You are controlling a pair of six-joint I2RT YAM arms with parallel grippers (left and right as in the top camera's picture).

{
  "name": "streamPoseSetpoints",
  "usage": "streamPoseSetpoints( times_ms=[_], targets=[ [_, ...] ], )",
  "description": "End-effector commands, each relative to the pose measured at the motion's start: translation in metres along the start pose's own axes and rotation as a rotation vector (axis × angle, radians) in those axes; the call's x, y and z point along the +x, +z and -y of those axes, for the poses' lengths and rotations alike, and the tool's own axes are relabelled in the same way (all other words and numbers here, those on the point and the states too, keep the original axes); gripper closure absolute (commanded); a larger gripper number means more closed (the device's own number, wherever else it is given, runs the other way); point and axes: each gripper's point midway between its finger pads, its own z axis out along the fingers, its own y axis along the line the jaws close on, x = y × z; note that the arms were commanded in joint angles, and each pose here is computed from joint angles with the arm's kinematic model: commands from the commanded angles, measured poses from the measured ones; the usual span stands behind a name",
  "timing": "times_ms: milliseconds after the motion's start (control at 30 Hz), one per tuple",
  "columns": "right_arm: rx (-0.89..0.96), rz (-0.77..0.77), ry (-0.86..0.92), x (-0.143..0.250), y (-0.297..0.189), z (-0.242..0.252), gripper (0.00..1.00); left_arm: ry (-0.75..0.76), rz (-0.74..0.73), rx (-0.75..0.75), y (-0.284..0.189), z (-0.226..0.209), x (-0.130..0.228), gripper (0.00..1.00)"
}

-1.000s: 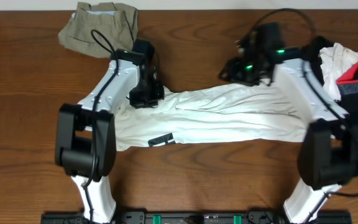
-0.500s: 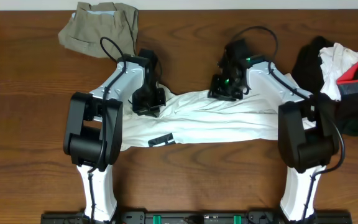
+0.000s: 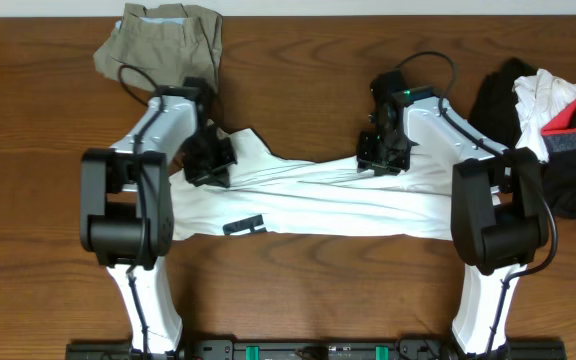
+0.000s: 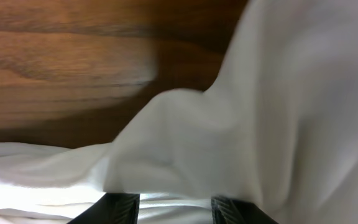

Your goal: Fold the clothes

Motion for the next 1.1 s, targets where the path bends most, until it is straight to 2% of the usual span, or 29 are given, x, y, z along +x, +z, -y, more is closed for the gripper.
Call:
streamPoseSetpoints(
  times_ms=[0,433,1067],
  targets=[
    [0.166,0.056,0.075,-0.017,-0.003,0.054,0.63,-0.054,0.017,-0.132,0.003,-0.053,-0.011,0.94],
    [0.276,0.052,0.11,-0.018,-0.011,0.093,0.58,-0.14,0.018,-0.11,-0.006,-0.084,-0.018,0.94],
    [0.27,0.038,0.139,-0.024,-0.018,0.125,0.57,-0.237,0.096,-0.071,-0.039,-0.109,-0.025,0.95]
  ],
)
